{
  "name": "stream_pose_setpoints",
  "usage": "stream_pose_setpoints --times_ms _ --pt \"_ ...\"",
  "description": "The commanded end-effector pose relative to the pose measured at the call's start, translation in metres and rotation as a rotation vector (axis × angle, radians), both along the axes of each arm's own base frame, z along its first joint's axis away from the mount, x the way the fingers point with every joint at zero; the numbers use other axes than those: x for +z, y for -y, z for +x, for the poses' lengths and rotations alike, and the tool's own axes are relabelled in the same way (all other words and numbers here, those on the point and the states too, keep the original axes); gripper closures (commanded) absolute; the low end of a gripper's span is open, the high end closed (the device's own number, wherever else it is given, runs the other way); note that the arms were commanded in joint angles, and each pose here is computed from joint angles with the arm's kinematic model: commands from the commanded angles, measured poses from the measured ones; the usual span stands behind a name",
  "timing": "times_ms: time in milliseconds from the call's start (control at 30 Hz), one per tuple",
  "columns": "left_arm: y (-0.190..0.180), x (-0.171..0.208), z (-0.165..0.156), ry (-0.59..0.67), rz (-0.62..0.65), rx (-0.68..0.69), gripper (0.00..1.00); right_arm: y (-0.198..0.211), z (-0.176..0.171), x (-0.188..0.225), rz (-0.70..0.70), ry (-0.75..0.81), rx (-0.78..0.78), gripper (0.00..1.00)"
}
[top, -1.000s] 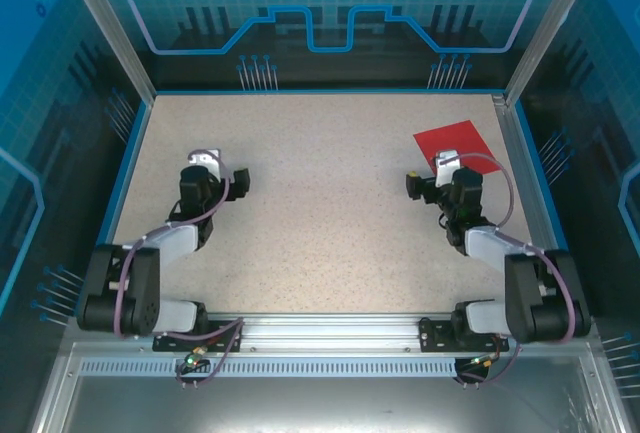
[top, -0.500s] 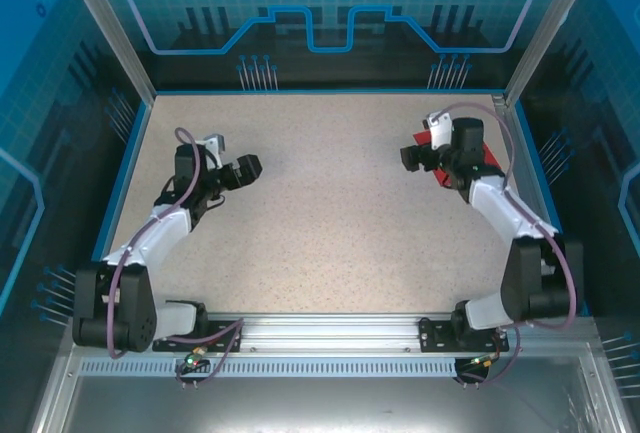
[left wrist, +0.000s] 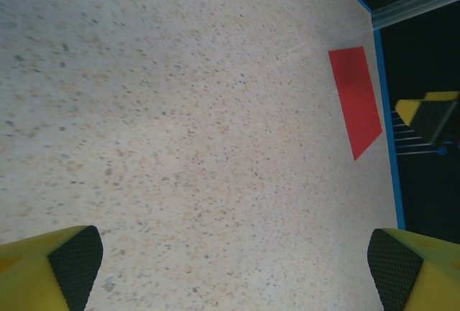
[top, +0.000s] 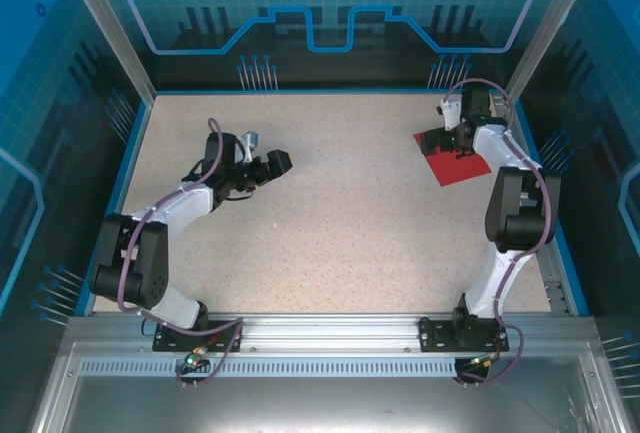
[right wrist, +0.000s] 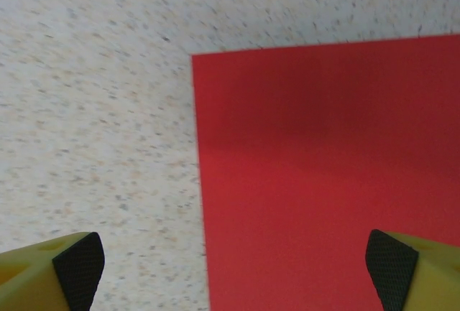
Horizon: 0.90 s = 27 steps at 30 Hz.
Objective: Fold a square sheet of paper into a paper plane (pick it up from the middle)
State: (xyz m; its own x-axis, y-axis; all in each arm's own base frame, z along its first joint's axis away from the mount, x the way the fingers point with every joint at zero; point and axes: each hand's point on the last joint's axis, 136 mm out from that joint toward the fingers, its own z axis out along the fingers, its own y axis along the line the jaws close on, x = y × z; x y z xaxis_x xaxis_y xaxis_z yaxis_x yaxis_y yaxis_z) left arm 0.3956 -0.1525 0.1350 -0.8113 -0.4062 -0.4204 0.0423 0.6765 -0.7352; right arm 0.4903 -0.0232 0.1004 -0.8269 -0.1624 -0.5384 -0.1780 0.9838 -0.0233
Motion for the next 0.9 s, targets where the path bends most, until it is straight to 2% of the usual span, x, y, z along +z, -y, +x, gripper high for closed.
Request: stream_pose_setpoints --times_ms 0,300,867 --pt "0.02 0.013 0.008 0.015 -0.069 -0.035 0.01 0.027 -0.011 -0.02 -0.021 -0.115 -0.031 0.03" --pt "0.047 0.013 0.013 0.005 -0.105 -0.076 0.01 0.047 -0.002 -0.055 -0.036 -0.213 -0.043 0.03" --pt "0.065 0.01 0.011 -0.018 -0.1 -0.131 0.01 0.036 -0.008 -0.1 -0.04 -0.368 -0.015 0.04"
